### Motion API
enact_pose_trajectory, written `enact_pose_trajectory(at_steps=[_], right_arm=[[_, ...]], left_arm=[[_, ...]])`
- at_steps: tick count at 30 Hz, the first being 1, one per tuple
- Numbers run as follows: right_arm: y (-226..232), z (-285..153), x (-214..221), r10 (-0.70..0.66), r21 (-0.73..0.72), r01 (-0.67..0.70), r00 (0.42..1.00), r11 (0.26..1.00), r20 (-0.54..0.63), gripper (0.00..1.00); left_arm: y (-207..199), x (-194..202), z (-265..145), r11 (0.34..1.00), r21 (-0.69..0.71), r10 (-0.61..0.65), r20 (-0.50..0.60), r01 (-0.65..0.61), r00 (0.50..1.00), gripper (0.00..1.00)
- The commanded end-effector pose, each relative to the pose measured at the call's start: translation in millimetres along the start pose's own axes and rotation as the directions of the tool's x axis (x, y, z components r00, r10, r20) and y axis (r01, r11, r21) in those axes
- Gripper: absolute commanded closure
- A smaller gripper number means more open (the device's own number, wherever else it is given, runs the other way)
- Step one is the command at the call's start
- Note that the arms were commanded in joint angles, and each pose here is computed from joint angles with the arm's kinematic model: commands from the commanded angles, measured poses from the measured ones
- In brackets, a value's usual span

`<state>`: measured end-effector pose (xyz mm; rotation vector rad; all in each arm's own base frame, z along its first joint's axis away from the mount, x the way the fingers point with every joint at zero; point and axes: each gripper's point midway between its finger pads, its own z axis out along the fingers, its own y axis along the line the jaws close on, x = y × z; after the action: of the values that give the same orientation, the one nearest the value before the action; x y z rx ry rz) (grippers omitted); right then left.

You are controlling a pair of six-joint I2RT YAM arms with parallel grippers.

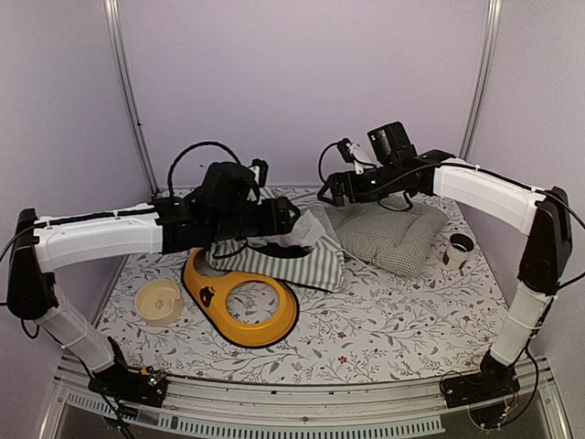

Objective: Set up the pet tent
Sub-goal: Adjust the tent at the center of the board.

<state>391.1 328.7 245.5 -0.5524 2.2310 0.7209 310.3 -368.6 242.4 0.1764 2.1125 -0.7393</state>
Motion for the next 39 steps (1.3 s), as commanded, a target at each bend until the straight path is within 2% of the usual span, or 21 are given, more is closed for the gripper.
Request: enact_pose_trajectory(at_steps=[1, 7, 11, 14, 20, 24, 26, 28, 32, 34, 39], right_arm=[[19, 47, -2, -0.133, -0.099, 0.129, 0.990, 0.987, -0.036, 0.01], [9, 106, -1, -0.196, -0.072, 0.190, 0.977, 0.979, -0.083, 0.01], [-4, 137, 0, -0.211, -0.045, 0.208, 0.973, 0.977, -0.095, 0.02], [-9, 153, 7, -0.244, -0.044, 0.240, 0.963, 0.970, -0.112, 0.03], [-19, 162, 31, -0.231, -0.036, 0.229, 0.955, 0.973, -0.184, 0.04], [-21, 165, 49, -0.232, -0.043, 0.229, 0.946, 0.973, -0.225, 0.15], [-21, 164, 52, -0.240, -0.048, 0.235, 0.943, 0.971, -0.229, 0.25], [-19, 164, 52, -0.250, -0.059, 0.243, 0.941, 0.968, -0.227, 0.39], [-18, 164, 52, -0.271, -0.076, 0.260, 0.935, 0.962, -0.227, 0.56], [-19, 161, 51, -0.273, -0.066, 0.265, 0.934, 0.962, -0.230, 0.68], [-17, 141, 39, -0.267, -0.034, 0.266, 0.940, 0.963, -0.212, 0.90]], left_arm=[[104, -14, 8, 0.977, -0.211, -0.037, -0.049, 0.025, 0.998, 0.26], [219, -53, 33, 0.932, -0.345, -0.134, -0.054, 0.108, 0.989, 0.26], [264, -62, 62, 0.920, -0.378, -0.157, -0.111, 0.105, 0.981, 0.22], [281, -56, 87, 0.926, -0.366, -0.169, -0.174, 0.096, 0.970, 0.17], [273, -28, 114, 0.944, -0.313, -0.195, -0.271, 0.105, 0.943, 0.17], [263, -6, 115, 0.948, -0.302, -0.198, -0.305, 0.103, 0.932, 0.31], [255, -2, 111, 0.951, -0.294, -0.190, -0.308, 0.097, 0.932, 0.49], [247, -1, 105, 0.953, -0.287, -0.183, -0.300, 0.094, 0.936, 0.63], [236, 5, 97, 0.956, -0.277, -0.179, -0.302, 0.094, 0.936, 0.89], [223, -1, 88, 0.962, -0.258, -0.164, -0.288, 0.088, 0.944, 1.00], [186, -9, 69, 0.977, -0.204, -0.120, -0.258, 0.068, 0.959, 1.00]])
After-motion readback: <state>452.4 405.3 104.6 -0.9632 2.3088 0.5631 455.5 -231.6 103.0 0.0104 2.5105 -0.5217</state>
